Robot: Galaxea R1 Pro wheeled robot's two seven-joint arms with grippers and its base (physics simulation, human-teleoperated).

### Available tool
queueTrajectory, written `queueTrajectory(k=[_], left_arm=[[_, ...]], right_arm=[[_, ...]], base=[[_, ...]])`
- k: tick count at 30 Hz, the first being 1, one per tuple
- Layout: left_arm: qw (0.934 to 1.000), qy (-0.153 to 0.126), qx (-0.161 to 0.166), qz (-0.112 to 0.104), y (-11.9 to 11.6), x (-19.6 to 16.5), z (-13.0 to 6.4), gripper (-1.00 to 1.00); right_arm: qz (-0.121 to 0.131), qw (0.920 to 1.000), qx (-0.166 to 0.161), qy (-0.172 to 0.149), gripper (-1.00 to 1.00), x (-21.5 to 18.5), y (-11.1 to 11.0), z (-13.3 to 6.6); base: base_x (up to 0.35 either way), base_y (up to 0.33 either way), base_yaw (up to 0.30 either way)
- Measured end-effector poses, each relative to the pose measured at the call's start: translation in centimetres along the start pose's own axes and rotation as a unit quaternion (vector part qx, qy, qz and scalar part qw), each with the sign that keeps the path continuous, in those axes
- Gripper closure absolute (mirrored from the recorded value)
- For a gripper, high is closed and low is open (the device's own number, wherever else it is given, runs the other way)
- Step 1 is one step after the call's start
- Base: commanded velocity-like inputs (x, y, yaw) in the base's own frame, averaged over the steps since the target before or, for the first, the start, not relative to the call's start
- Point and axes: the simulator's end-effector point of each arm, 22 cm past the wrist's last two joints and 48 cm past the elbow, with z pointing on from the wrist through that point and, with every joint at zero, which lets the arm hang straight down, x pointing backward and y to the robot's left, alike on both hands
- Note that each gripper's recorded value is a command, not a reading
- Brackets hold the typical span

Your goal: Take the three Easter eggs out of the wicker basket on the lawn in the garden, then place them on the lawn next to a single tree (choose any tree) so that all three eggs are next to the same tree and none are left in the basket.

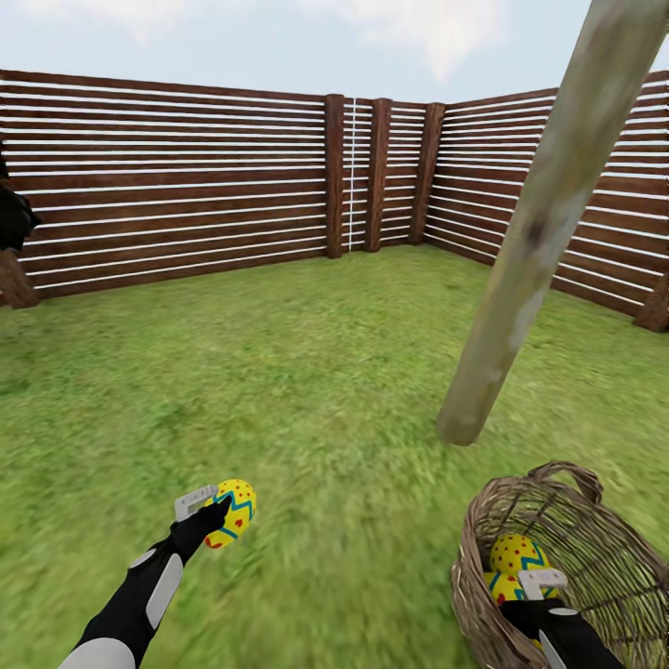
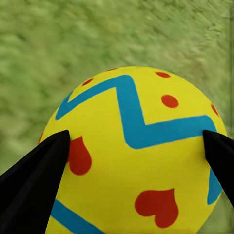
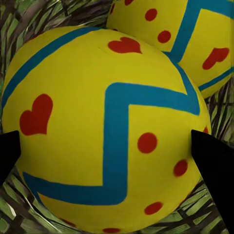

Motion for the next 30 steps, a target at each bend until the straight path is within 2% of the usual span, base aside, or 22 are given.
queueTrajectory(k=[17,27,30], left_arm=[[0.9995,-0.028,0.015,-0.002,-1.8,-3.0,-1.3,1.0],[0.9995,-0.025,0.016,-0.003,-2.1,-2.7,-1.3,1.0],[0.9995,-0.026,0.016,-0.004,-2.1,-2.8,-1.3,1.0]], right_arm=[[0.005,0.9995,0.003,-0.032,1.0,-2.7,-0.7,-1.8],[0.004,0.9995,0.005,-0.032,1.0,-2.7,-0.9,-1.8],[0.003,0.9993,0.005,-0.036,1.0,-3.1,-0.8,-1.9]], base=[[0.0,0.0,0.0],[0.0,-0.305,0.0],[0.0,-0.047,0.0]])
